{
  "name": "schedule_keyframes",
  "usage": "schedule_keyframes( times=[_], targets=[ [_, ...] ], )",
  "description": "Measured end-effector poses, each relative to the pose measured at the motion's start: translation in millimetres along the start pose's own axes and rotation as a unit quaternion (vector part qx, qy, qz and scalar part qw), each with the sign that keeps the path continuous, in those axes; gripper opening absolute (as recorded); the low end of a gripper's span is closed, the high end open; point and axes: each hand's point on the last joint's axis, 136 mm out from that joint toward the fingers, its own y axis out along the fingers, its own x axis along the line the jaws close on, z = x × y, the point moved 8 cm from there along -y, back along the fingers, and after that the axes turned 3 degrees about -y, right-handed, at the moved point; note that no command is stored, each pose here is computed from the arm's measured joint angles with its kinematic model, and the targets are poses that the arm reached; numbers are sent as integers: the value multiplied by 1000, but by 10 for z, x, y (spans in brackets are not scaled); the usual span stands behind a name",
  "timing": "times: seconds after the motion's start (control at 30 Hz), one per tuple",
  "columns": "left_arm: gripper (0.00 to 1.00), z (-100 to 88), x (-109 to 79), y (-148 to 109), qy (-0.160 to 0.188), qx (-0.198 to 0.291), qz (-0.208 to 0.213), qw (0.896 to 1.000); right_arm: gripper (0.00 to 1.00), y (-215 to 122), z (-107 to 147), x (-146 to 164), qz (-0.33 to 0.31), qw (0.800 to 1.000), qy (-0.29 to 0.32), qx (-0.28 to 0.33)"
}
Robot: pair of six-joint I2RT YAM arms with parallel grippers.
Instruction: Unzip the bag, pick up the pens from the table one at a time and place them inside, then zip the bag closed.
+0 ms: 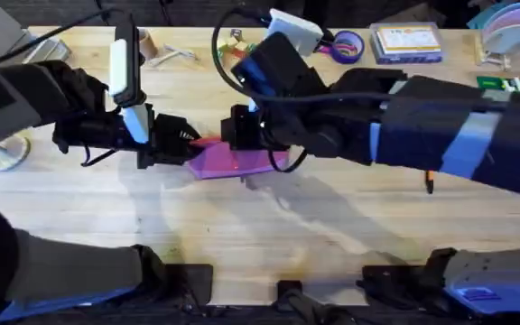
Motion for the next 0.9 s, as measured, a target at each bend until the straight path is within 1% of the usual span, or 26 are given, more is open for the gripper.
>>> schedule_keyframes(
  times=[0.23, 0.4, 0.63, 0.8, 0.9],
  targets=[
    [42, 12, 3, -12, -2, 2, -2, 1000, 33, -2, -35, 95, -25, 999, -23, -14],
    [42, 15, 1, -12, -2, 3, -2, 1000, 32, -3, -18, 133, -30, 999, -38, -15],
    [43, 14, -2, -12, -3, 3, -1, 1000, 33, 23, -11, 149, -33, 998, -43, -16],
    [43, 14, -1, -12, -3, 3, -1, 1000, 32, 153, 27, 277, -69, 996, -52, -12],
    [43, 15, -3, -11, -3, 3, -1, 1000, 32, 172, 48, 351, -83, 995, -59, -15]
  ],
)
